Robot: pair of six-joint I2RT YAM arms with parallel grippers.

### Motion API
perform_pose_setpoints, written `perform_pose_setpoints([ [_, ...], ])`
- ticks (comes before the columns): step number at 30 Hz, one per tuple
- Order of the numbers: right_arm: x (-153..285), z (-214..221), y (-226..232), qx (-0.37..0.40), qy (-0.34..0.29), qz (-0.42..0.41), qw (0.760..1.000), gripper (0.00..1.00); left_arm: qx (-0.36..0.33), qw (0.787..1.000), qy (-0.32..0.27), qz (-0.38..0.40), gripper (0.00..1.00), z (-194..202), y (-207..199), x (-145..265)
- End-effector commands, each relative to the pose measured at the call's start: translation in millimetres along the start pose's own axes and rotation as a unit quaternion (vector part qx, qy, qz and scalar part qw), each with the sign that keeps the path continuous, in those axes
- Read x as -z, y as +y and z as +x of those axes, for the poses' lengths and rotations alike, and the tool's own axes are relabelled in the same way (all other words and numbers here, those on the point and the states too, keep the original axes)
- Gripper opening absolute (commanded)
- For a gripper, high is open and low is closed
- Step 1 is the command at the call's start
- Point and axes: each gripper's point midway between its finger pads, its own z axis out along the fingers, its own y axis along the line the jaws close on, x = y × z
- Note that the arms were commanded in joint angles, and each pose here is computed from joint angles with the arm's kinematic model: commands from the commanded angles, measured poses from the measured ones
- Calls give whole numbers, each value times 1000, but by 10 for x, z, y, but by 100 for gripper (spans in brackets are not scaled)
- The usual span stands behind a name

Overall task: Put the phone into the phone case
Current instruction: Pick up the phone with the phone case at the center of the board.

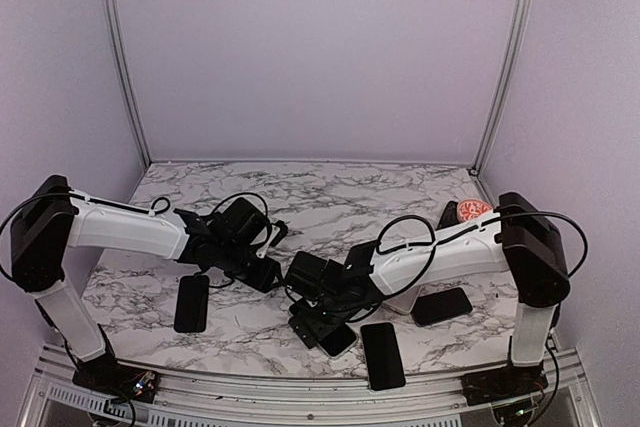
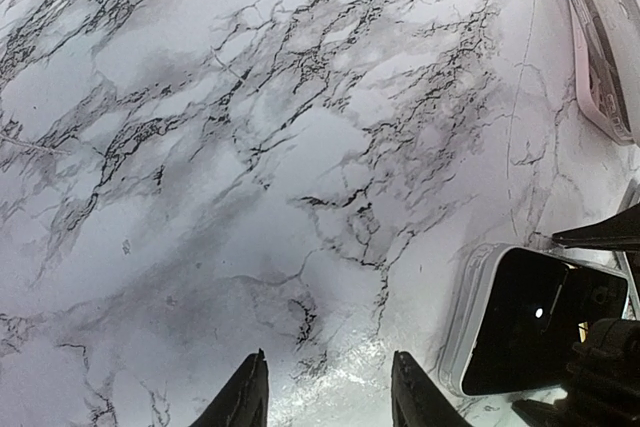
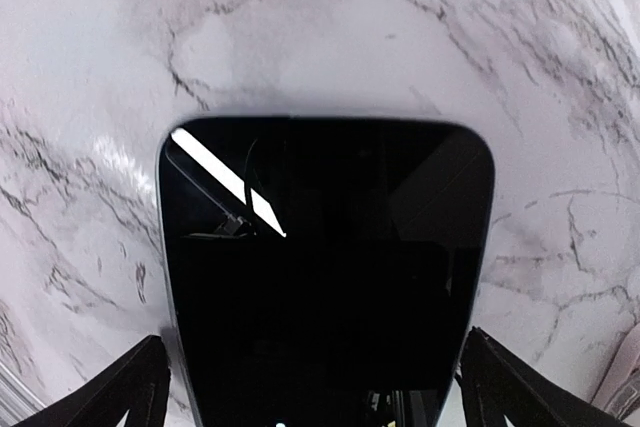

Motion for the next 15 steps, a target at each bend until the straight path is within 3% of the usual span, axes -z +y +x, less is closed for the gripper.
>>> perform_pose_setpoints([
  [1,7,603,-143,28,122,5,992,96,-3,1000,19,-6,41,126,34,23],
  [6,-12,626,-175,43,133,15,990,87,1,1000,24,-1,41,158,25,5],
  [15,-27,451,-124,45,94,14,994,61,10,999,30,27,41,186,-69,4],
])
